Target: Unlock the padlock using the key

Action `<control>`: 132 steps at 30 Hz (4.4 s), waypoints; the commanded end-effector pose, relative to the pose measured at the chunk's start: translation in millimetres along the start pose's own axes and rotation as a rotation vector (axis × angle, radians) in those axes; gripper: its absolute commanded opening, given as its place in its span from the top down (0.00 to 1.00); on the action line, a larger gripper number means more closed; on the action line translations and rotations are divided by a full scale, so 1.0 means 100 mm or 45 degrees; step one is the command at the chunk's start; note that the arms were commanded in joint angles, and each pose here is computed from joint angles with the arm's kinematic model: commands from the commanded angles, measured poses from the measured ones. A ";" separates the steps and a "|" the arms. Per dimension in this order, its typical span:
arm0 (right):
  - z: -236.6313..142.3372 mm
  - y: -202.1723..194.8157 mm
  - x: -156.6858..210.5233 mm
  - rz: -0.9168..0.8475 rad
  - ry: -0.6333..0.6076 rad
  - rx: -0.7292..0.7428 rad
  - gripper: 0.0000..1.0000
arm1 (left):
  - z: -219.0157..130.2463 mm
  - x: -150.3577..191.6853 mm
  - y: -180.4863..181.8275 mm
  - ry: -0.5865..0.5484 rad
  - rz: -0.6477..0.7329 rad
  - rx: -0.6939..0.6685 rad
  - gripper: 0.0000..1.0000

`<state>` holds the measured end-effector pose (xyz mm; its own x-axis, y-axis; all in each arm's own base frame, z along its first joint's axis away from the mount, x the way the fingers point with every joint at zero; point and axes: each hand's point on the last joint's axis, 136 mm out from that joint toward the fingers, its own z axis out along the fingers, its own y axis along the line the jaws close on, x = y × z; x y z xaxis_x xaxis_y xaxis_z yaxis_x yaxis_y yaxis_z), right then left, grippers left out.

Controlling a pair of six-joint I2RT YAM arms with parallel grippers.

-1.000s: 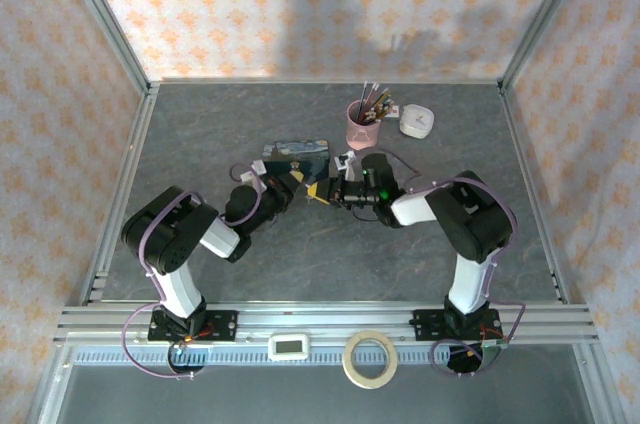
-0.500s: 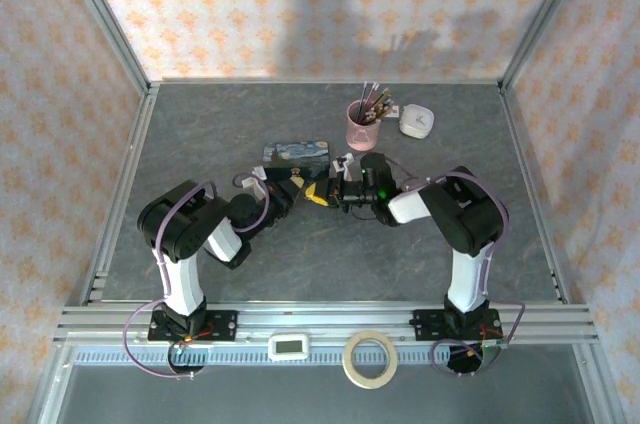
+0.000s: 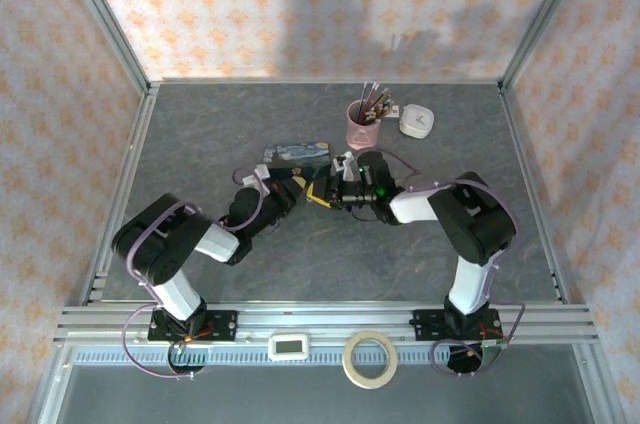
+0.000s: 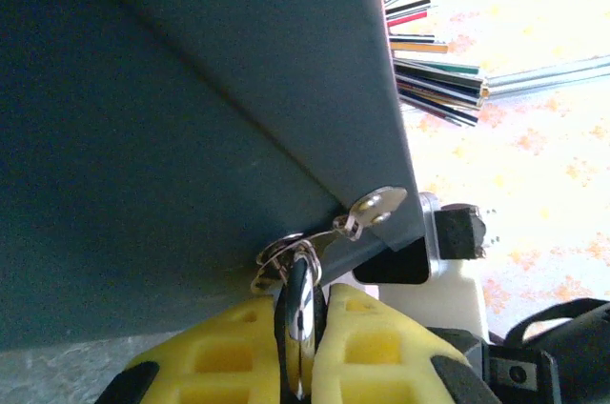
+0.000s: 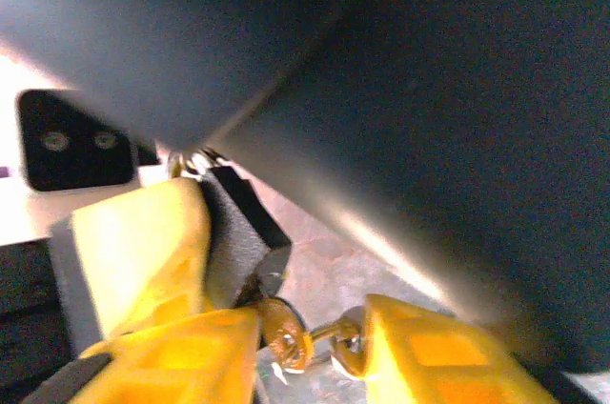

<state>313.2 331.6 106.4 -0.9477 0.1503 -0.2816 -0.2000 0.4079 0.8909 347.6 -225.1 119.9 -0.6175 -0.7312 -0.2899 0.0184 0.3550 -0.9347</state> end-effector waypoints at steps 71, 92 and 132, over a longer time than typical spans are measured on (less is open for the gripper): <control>-0.13 -0.26 0.34 -0.949 0.022 0.619 0.65 | 0.03 0.23 -0.14 0.135 0.003 -0.141 1.00; -0.15 -0.19 0.45 -1.025 -0.021 0.529 0.62 | -0.02 0.24 -0.19 0.147 -0.001 -0.133 1.00; 0.00 0.13 -0.01 -1.007 -0.178 0.476 1.00 | -0.18 0.39 -0.18 0.250 0.052 -0.128 1.00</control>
<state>288.5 331.1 92.4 -0.5215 -0.2922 -0.8017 -0.6952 0.6902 0.2007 322.6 -234.6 109.7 -0.7080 -0.6598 -0.2517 -0.1258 0.4686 -0.8744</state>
